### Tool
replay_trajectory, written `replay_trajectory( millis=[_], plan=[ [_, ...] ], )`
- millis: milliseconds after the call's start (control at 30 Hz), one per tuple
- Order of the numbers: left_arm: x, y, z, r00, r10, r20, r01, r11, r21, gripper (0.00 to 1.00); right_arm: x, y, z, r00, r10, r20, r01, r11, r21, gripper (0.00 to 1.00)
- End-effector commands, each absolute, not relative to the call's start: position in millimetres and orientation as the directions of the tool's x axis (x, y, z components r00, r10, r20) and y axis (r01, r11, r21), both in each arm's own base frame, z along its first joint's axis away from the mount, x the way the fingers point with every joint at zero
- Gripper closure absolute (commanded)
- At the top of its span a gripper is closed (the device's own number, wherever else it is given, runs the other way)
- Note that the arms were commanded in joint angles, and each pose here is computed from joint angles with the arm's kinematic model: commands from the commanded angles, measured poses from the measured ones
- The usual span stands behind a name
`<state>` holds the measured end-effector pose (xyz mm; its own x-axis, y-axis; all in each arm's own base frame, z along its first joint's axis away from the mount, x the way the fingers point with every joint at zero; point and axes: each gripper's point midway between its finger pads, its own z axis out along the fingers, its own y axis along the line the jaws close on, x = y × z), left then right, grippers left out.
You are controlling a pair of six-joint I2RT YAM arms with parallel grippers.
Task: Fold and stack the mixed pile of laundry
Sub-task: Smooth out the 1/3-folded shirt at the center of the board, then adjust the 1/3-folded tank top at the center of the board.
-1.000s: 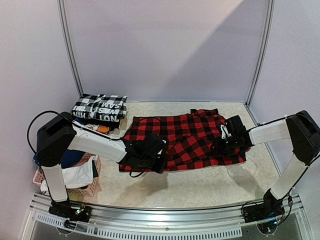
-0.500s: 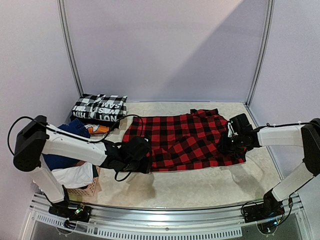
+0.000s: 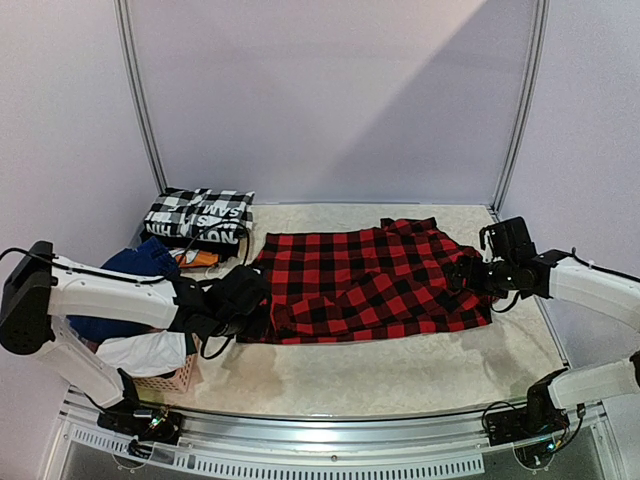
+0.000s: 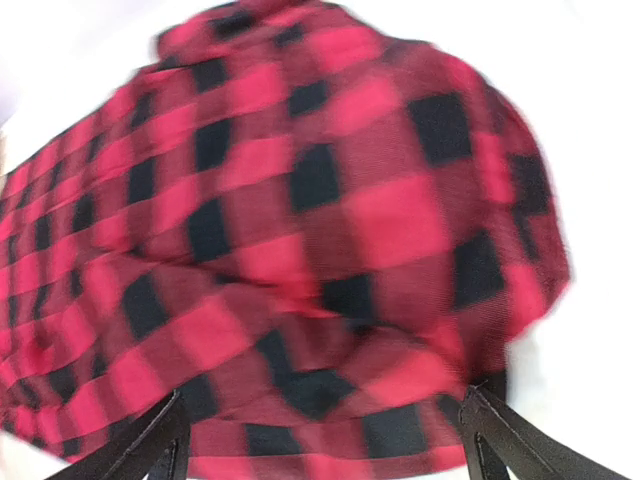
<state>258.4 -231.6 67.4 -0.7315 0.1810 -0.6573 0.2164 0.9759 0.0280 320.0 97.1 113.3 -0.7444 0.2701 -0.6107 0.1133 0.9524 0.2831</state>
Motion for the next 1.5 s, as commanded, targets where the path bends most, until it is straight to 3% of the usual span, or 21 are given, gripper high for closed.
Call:
replay_trajectory(
  millis=[0, 467, 700, 767, 867, 933, 1067, 1167, 1467],
  plan=[
    [260.3, -209.8, 57.3, -0.763, 0.167, -0.624, 0.196, 0.98, 0.023, 0.46, 300.6, 49.6, 86.5, -0.752, 0.328, -0.572, 0.269, 0.945, 0.189, 0.06],
    [257.3, -194.1, 17.0, -0.847, 0.113, -0.52, 0.171, 0.983, -0.064, 0.39, 291.3, 39.7, 42.2, -0.813, 0.363, -0.455, 0.337, 0.931, 0.141, 0.05],
    [249.7, -198.4, 3.2, -0.867, 0.108, -0.487, 0.182, 0.978, -0.107, 0.38, 296.4, 43.8, 24.9, -0.854, 0.361, -0.374, 0.336, 0.932, 0.132, 0.12],
    [249.0, -198.3, -0.8, -0.87, 0.108, -0.482, 0.182, 0.977, -0.108, 0.39, 297.9, 45.5, 19.2, -0.866, 0.354, -0.354, 0.33, 0.935, 0.128, 0.19],
    [249.1, -199.3, -5.7, -0.873, 0.104, -0.477, 0.181, 0.976, -0.119, 0.44, 297.1, 46.5, 14.5, -0.875, 0.346, -0.339, 0.323, 0.938, 0.122, 0.37],
    [249.9, -201.4, -6.7, -0.87, 0.097, -0.483, 0.184, 0.974, -0.136, 0.56, 296.2, 46.0, 16.1, -0.872, 0.346, -0.346, 0.323, 0.938, 0.124, 0.49],
    [253.4, -205.5, 1.1, -0.856, 0.089, -0.509, 0.197, 0.967, -0.161, 0.92, 293.3, 47.2, 25.6, -0.863, 0.345, -0.37, 0.311, 0.939, 0.15, 0.78],
    [253.9, -195.9, 12.8, -0.846, 0.08, -0.527, 0.175, 0.976, -0.133, 1.0, 287.0, 48.5, 35.8, -0.854, 0.356, -0.38, 0.312, 0.934, 0.175, 0.96],
    [241.0, -185.2, 49.9, -0.828, 0.052, -0.558, 0.172, 0.971, -0.164, 1.0, 252.4, 62.2, 76.9, -0.816, 0.434, -0.382, 0.308, 0.885, 0.349, 1.0]
  ],
)
